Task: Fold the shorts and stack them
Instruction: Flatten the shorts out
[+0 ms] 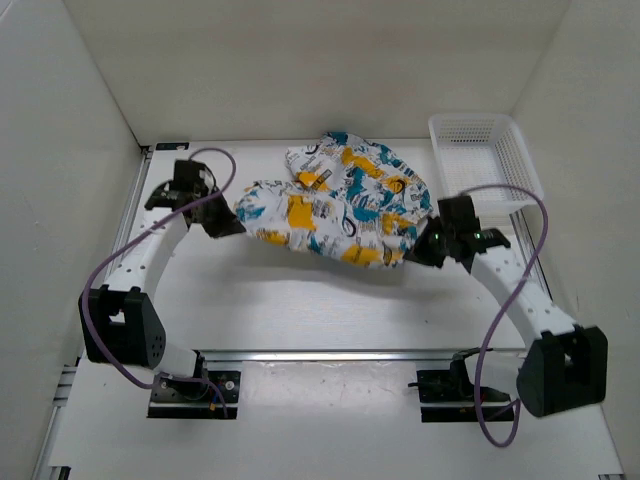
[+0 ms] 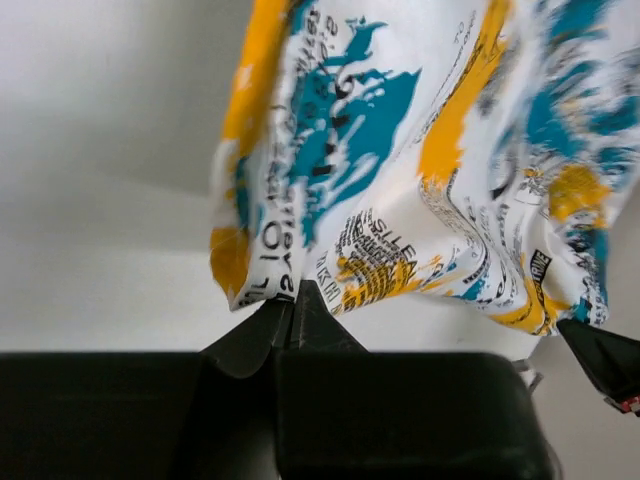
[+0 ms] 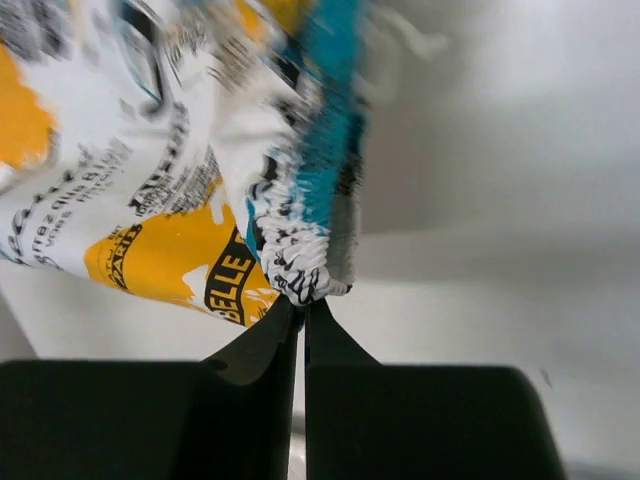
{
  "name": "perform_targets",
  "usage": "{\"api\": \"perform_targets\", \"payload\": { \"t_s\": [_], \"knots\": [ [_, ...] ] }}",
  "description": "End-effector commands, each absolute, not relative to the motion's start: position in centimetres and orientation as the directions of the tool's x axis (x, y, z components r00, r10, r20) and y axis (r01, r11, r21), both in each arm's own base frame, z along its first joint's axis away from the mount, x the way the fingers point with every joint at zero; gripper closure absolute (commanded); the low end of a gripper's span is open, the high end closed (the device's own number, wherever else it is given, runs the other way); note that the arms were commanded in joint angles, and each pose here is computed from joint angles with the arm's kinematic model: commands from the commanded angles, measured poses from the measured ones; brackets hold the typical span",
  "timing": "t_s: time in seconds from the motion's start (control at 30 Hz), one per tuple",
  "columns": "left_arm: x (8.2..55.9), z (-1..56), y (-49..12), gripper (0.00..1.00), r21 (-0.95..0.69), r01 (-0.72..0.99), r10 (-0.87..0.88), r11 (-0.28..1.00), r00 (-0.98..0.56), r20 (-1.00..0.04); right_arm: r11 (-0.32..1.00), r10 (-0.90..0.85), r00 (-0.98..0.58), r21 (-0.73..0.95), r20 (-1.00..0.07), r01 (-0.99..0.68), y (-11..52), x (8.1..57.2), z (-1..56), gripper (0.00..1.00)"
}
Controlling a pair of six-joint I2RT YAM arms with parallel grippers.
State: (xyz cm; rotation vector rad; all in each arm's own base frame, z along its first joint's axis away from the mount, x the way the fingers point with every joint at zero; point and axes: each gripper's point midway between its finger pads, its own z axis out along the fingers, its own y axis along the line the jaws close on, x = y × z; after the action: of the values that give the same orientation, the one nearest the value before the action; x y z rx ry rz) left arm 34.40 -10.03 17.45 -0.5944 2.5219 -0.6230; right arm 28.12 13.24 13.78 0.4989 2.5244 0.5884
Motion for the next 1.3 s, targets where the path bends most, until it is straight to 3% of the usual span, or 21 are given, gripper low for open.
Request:
{"api": "perform_targets", "payload": {
  "t_s": [0.0, 0.1, 0.13, 0.17, 0.2, 0.33, 0.47, 0.8, 1.27],
  "knots": [
    [28.3, 12.4, -10.6, 0.90, -0.433, -0.368, -0.491, 0.823, -0.843, -0.218, 0.825, 0.461, -0.858, 0.466, -0.227, 0.320, 12.4, 20.6, 10.1, 1.00],
    [27.8, 11.1, -10.3, 0.90, -0.401, -0.385, -0.499, 0.831, -0.836, -0.230, 0.812, 0.472, -0.851, 0.491, -0.232, 0.316, 12.7, 20.8, 9.6, 0.99],
    [28.1, 10.5, -9.9, 0.90, -0.377, -0.397, -0.502, 0.836, -0.832, -0.237, 0.825, 0.457, -0.855, 0.476, -0.243, 0.306, 12.8, 21.9, 9.7, 0.91],
    [28.4, 10.4, -9.9, 0.90, -0.375, -0.399, -0.502, 0.837, -0.833, -0.234, 0.843, 0.451, -0.852, 0.440, -0.266, 0.309, 12.3, 22.9, 9.5, 0.64],
    [29.0, 10.0, -9.7, 0.90, -0.353, -0.410, -0.504, 0.841, -0.832, -0.234, 0.855, 0.439, -0.872, 0.399, -0.219, 0.330, 12.3, 23.2, 8.4, 0.58],
    [29.4, 9.7, -9.5, 0.90, -0.339, -0.409, -0.497, 0.847, -0.835, -0.237, 0.857, 0.437, -0.869, 0.402, -0.232, 0.323, 12.4, 24.5, 9.1, 0.41],
    [29.4, 9.7, -9.4, 0.90, -0.332, -0.411, -0.498, 0.849, -0.832, -0.242, 0.823, 0.493, -0.846, 0.426, -0.204, 0.376, 11.2, 22.5, 7.9, 0.32],
    [29.8, 8.9, -9.7, 0.90, -0.314, -0.405, -0.482, 0.859, -0.847, -0.224, 0.763, 0.538, -0.832, 0.499, -0.135, 0.412, 11.6, 18.9, 5.8, 0.31],
    [30.0, 8.9, -9.7, 0.90, -0.314, -0.405, -0.482, 0.859, -0.847, -0.224, 0.803, 0.516, -0.823, 0.469, -0.238, 0.367, 10.9, 22.2, 8.3, 0.36]
  ]
}}
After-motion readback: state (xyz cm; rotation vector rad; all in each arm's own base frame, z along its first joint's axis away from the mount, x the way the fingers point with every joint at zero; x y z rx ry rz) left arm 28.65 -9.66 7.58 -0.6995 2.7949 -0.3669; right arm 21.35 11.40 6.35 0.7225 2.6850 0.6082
